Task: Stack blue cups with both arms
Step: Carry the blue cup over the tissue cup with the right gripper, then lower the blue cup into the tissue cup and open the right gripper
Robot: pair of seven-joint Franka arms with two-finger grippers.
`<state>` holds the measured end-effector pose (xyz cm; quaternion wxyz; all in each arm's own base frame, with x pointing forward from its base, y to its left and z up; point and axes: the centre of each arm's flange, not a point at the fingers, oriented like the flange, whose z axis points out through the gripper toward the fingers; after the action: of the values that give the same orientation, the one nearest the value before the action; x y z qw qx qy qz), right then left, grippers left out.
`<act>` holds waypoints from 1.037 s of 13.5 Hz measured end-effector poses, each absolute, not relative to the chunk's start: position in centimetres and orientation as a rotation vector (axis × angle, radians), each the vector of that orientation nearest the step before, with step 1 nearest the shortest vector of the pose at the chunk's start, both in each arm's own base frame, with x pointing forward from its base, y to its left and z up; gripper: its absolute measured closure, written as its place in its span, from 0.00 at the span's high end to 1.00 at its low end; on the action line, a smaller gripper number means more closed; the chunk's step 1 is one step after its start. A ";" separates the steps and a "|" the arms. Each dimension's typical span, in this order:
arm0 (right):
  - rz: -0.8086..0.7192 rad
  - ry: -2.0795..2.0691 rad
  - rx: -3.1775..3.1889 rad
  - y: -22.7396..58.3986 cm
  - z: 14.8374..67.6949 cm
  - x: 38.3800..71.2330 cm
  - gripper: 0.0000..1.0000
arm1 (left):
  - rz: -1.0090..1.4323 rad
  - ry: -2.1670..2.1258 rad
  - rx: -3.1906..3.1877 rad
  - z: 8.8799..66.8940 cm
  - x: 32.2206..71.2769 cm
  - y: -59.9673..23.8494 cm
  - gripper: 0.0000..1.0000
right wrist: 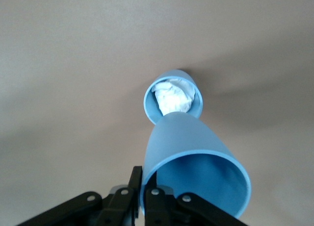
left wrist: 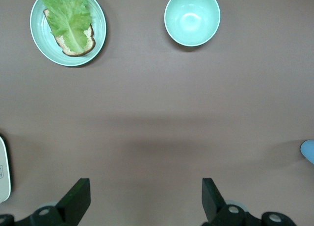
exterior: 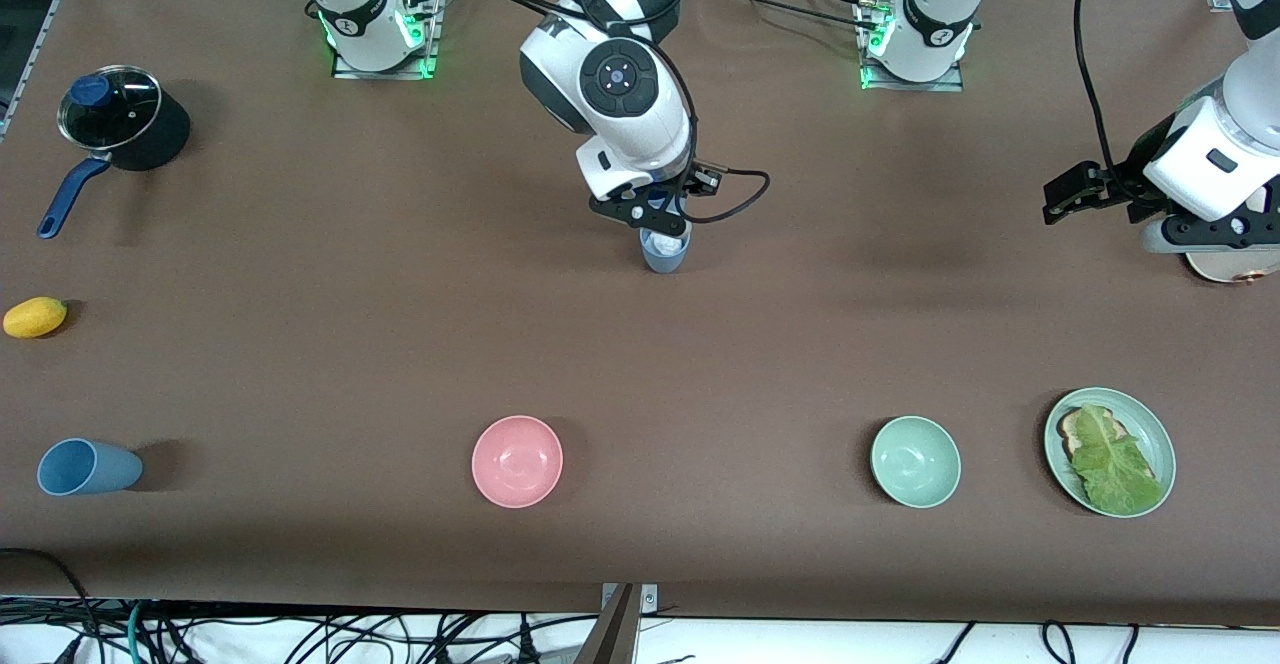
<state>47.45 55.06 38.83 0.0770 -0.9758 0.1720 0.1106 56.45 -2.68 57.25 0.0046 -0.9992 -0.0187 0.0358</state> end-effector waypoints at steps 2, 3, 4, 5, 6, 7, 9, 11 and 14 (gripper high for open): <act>0.313 0.517 -2.945 54.8 37.9 48.0 0.06 | 0.112 -0.058 -3.130 57.2 56.4 -2.7 1.00; 0.311 0.518 -2.953 54.8 37.4 48.1 0.06 | 0.113 -0.057 -3.130 57.2 56.4 -2.7 1.00; 0.311 0.518 -2.958 54.8 37.0 48.2 0.06 | 0.113 -0.057 -3.130 57.2 56.4 -2.7 1.00; 0.312 0.518 -2.961 54.8 36.6 48.2 0.06 | 0.114 -0.056 -3.130 57.2 56.4 -2.7 1.00; 0.311 0.519 -2.961 54.8 36.5 48.3 0.06 | 0.115 -0.056 -3.130 57.2 56.4 -2.7 1.00; 0.308 0.519 -2.958 54.9 36.5 48.3 0.06 | 0.117 -0.056 -3.130 57.2 56.4 -2.7 1.00; 0.295 0.521 -2.946 55.0 36.7 48.5 0.06 | 0.118 -0.055 -3.129 57.2 56.4 -2.7 1.00; 0.284 0.524 -2.934 55.2 36.6 48.7 0.06 | 0.119 -0.055 -3.129 57.2 56.4 -2.7 1.00; 0.280 0.524 -2.926 55.7 35.8 48.6 0.06 | 0.120 -0.055 -3.129 57.2 56.4 -2.7 1.00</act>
<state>48.64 55.67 35.79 0.0780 -0.9770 0.1749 0.0934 56.39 -2.68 57.19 0.0048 -0.9991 -0.0175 0.0383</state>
